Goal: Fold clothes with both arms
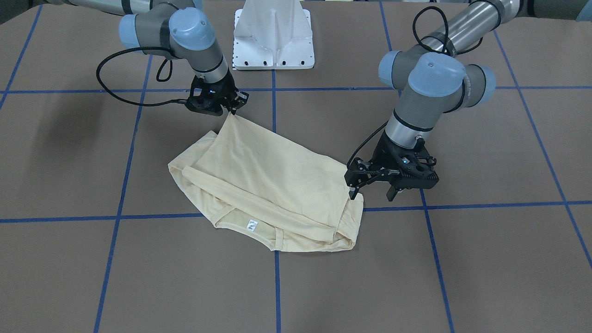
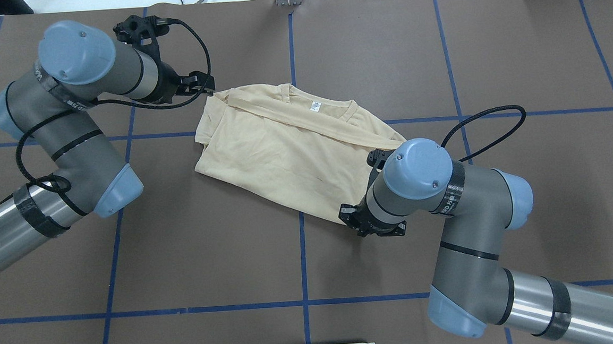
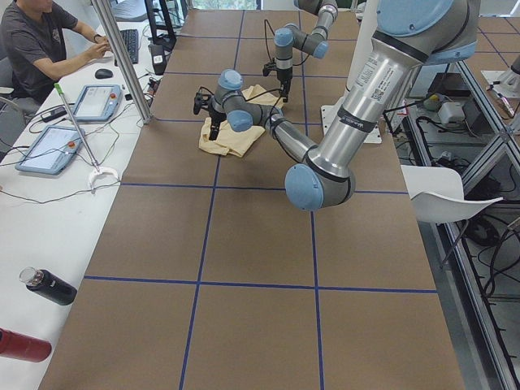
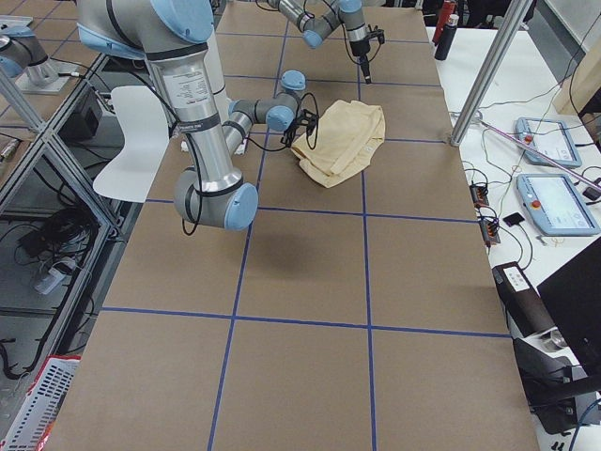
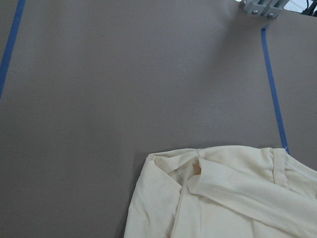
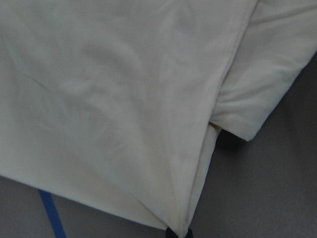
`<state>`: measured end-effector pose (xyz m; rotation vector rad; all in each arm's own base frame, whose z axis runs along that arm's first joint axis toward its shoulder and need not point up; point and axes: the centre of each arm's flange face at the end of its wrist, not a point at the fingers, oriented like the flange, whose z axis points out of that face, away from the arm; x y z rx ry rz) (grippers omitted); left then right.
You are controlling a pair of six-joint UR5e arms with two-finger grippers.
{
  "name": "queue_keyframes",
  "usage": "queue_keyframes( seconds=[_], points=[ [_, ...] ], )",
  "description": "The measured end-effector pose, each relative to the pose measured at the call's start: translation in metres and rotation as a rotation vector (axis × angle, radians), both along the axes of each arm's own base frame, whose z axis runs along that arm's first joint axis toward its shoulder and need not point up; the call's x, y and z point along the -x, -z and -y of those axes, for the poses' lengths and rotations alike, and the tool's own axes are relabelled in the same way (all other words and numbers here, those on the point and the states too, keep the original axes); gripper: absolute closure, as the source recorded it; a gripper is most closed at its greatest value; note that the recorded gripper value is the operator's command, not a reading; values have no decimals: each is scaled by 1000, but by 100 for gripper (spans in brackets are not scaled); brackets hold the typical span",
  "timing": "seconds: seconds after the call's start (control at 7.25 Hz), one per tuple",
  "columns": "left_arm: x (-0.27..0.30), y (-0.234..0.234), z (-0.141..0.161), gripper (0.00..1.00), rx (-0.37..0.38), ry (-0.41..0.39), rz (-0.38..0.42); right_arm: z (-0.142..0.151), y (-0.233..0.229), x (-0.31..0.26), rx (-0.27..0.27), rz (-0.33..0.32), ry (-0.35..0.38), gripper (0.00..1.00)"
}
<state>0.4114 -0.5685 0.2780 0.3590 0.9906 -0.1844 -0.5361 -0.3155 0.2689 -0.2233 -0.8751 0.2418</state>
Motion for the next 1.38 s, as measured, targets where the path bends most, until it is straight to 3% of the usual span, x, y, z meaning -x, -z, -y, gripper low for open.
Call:
queue_keyframes(
  seconds=[0.41,0.83,0.97,1.38],
  points=[
    [1,-3,0,0,2,2,3,-59,33,19,79,54,87,100],
    [2,-11,-2,0,7,2,9,-78,54,23,129,101,162,100],
    [3,-11,-2,0,7,2,8,-82,57,24,133,112,176,1],
    [4,-9,-4,0,2,0,2,-78,57,22,141,125,181,0]
  ],
)
